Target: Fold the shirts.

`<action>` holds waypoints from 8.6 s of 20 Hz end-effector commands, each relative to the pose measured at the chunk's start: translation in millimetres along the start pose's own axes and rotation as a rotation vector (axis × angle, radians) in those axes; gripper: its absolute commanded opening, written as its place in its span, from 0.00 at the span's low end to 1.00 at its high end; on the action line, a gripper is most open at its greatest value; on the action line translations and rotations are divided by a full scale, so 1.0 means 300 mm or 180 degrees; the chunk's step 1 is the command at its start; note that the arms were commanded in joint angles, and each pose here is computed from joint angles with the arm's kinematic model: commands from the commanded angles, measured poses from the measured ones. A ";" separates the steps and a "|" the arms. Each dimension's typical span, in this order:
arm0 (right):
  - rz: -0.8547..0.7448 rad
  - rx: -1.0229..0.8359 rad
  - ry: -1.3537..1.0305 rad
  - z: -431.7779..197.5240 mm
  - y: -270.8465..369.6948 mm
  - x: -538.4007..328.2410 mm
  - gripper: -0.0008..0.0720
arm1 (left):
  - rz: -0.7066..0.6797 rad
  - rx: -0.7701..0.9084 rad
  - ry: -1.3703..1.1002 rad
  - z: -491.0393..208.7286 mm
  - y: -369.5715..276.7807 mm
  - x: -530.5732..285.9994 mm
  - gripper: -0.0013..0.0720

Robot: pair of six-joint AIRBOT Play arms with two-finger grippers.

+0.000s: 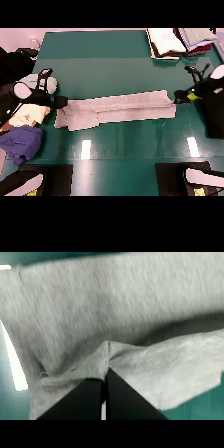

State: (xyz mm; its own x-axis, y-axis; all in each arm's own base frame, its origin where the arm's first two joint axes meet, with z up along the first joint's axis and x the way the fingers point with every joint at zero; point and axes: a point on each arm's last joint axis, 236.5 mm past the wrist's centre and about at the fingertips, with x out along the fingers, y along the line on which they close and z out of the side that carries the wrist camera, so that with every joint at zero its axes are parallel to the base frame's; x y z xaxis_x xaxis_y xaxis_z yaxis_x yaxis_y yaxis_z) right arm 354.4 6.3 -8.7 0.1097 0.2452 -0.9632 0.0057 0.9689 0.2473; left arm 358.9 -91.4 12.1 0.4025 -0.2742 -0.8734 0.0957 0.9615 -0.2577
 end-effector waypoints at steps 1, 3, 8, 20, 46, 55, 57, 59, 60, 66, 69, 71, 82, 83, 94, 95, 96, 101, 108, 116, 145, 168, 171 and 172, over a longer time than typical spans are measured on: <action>0.0020 -0.0055 0.0036 0.107 0.023 0.058 0.03 | 0.0039 -0.0014 -0.0156 0.098 0.022 0.075 0.05; 0.0216 0.0004 -0.0010 0.157 0.061 0.076 0.03 | 0.0039 -0.0025 -0.0256 0.126 0.023 0.079 0.05; 0.0755 0.0217 -0.0285 0.240 0.068 0.040 0.58 | 0.0003 -0.0084 -0.0248 0.155 0.000 0.033 0.72; 0.1778 0.1065 0.0114 0.009 -0.051 0.251 0.71 | -0.0497 0.0008 -0.0138 0.133 -0.247 0.045 0.05; 0.1971 -0.1518 -0.1148 0.150 0.948 -0.512 0.03 | -0.1087 0.0321 0.0424 0.031 -0.766 0.525 0.04; 0.2300 -0.2073 -0.1161 0.017 1.326 -0.433 0.03 | -0.0393 0.0378 -0.0703 0.523 -0.327 -0.089 0.04; 0.2419 -0.2275 -0.1034 -0.027 1.488 -0.345 0.03 | -0.0132 0.0289 -0.1210 0.619 -0.186 -0.331 0.04; 0.2529 -0.2478 -0.0946 -0.075 1.659 -0.234 0.10 | 0.0065 0.0207 -0.1588 0.649 -0.091 -0.526 0.04; 0.2578 -0.2578 -0.0873 -0.108 1.729 -0.176 0.41 | 0.0118 0.0159 -0.1694 0.647 -0.059 -0.593 0.04; 0.2496 -0.2571 -0.0779 -0.082 1.724 -0.102 0.54 | 0.0188 0.0109 -0.1611 0.598 -0.019 -0.644 0.04; 0.2013 -0.2118 -0.0734 0.054 1.440 -0.056 0.54 | 0.0114 0.0091 -0.1612 0.598 -0.035 -0.644 0.04; 0.1649 -0.1706 -0.0567 0.106 1.182 0.017 0.54 | 0.0094 0.0086 -0.1609 0.598 -0.040 -0.643 0.05; 0.1803 -0.0288 0.0382 0.060 0.836 0.415 0.83 | -0.0408 0.0495 -0.1396 0.582 -0.256 -0.523 0.05; 0.1877 -0.0342 0.0438 0.056 0.896 0.439 0.83 | -0.0439 0.0526 -0.1355 0.576 -0.276 -0.504 0.04; 0.2066 -0.1023 -0.0111 0.202 1.209 0.393 0.03 | -0.0642 0.0489 -0.1247 0.559 -0.334 -0.473 0.04; 0.1955 -0.1028 -0.0239 0.244 1.147 0.346 0.03 | -0.0643 0.0491 -0.1228 0.554 -0.334 -0.471 0.04; 0.1849 -0.0983 -0.0359 0.283 1.073 0.296 0.03 | -0.0645 0.0492 -0.1221 0.552 -0.335 -0.471 0.04; 0.1165 -0.0398 -0.1016 0.404 0.511 0.004 0.03 | -0.0680 0.0562 -0.1224 0.546 -0.370 -0.467 0.04; 0.0348 0.0990 -0.2014 0.351 -0.333 -0.419 0.03 | -0.1004 0.0911 -0.1311 0.504 -0.611 -0.469 0.04; -0.0109 0.1674 -0.2810 0.272 -0.747 -0.632 0.03 | -0.1114 0.0972 -0.1263 0.466 -0.691 -0.466 0.04; -0.1110 0.2388 -0.2079 -0.409 -0.736 -0.548 0.24 | -0.1011 0.1168 -0.1120 0.430 -0.670 -0.443 0.05; 0.1113 -0.0602 -0.2057 0.018 0.545 -0.508 0.36 | -0.1018 0.1185 -0.1298 0.469 -0.678 -0.460 0.05; 0.1235 -0.0816 -0.1806 -0.012 0.644 -0.433 0.03 | -0.1028 0.1159 -0.1437 0.500 -0.683 -0.475 0.05; 0.1256 -0.0850 -0.1746 -0.018 0.661 -0.414 0.03 | -0.1031 0.1149 -0.1490 0.511 -0.685 -0.481 0.05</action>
State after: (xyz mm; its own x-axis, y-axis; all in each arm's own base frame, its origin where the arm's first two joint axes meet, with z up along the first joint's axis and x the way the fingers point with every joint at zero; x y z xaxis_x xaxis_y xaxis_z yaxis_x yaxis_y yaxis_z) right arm 344.6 132.7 170.9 0.6085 0.5375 -0.5838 -0.3047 0.8375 0.4535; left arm 413.1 -246.4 244.8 0.6146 -0.5902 -0.5234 0.5483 0.7966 -0.2545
